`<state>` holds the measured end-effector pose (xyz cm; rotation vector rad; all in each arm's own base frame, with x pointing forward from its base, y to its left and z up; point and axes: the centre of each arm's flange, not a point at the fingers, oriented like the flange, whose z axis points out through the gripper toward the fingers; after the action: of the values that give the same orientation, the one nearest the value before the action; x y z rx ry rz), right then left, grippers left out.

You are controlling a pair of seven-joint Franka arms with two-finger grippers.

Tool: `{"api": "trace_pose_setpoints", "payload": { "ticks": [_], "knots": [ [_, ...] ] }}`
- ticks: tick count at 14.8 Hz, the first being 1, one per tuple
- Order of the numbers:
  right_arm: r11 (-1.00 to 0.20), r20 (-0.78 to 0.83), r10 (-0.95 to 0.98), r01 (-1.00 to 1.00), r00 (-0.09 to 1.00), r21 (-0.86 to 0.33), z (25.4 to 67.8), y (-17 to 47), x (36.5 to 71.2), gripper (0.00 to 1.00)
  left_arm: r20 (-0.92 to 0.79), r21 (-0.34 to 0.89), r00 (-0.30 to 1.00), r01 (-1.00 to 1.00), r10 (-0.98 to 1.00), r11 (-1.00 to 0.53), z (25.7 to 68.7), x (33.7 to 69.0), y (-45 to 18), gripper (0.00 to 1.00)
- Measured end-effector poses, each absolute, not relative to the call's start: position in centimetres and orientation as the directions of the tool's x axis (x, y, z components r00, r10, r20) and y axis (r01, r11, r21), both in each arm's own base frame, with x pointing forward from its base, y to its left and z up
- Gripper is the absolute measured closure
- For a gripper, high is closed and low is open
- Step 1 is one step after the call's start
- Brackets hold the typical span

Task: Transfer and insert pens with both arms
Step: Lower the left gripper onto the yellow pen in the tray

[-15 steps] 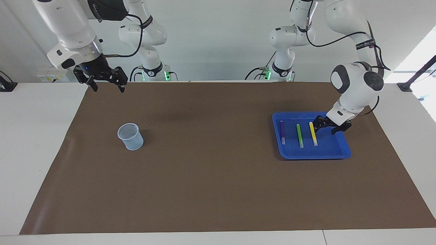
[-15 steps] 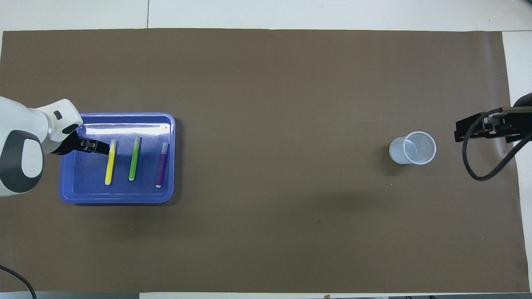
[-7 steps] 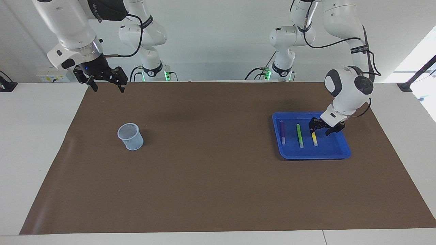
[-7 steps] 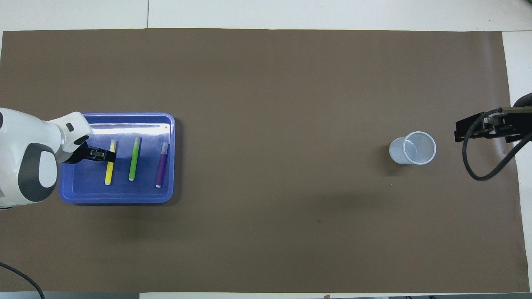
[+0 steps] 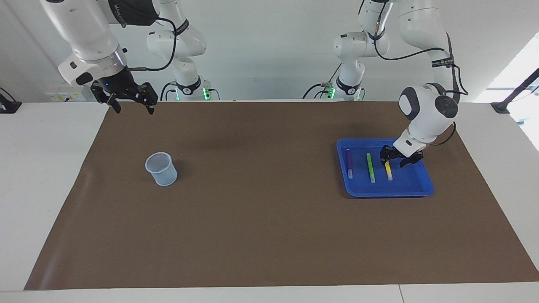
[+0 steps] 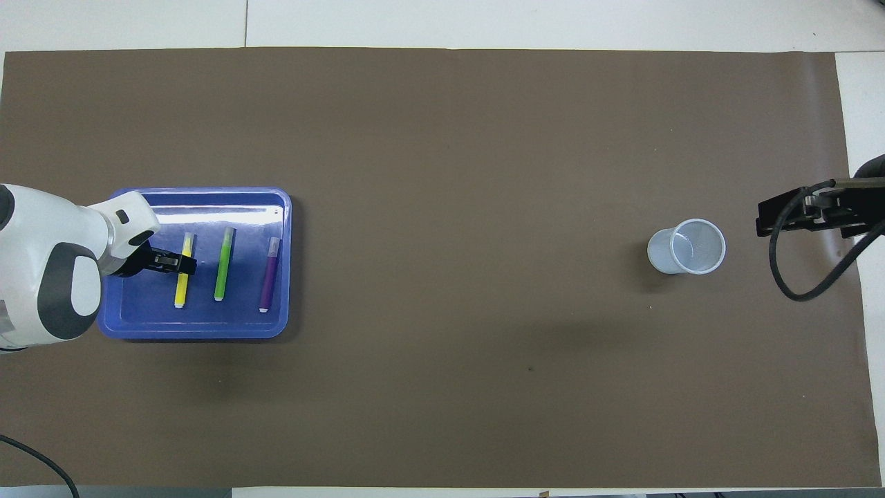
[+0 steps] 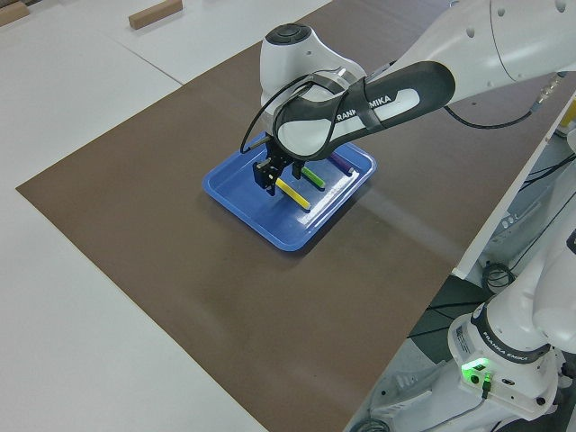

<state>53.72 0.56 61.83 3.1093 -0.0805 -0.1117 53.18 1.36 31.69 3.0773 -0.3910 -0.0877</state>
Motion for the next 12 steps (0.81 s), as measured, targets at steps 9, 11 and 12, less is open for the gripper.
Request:
{"api": "trace_pose_setpoints", "payload": {
  "ticks": [9, 11, 12],
  "knots": [
    [-0.998, -0.071, -0.053, -0.051, 0.996, 0.031, 61.8, 0.6, 53.7, 0.00, -0.052, 0.044, 0.967, -0.249, -0.251, -0.968, 30.5, 52.4, 1.3, 0.37],
    [-0.998, -0.071, -0.053, -0.051, 0.996, 0.031, 61.8, 0.6, 53.7, 0.00, -0.051, 0.044, 0.967, -0.249, -0.251, -0.968, 30.5, 52.4, 1.3, 0.44],
    [-0.998, -0.071, -0.053, -0.051, 0.996, 0.031, 61.8, 0.6, 53.7, 0.00, -0.050, 0.044, 0.967, -0.249, -0.251, -0.968, 30.5, 52.4, 1.3, 0.50]
  ]
}}
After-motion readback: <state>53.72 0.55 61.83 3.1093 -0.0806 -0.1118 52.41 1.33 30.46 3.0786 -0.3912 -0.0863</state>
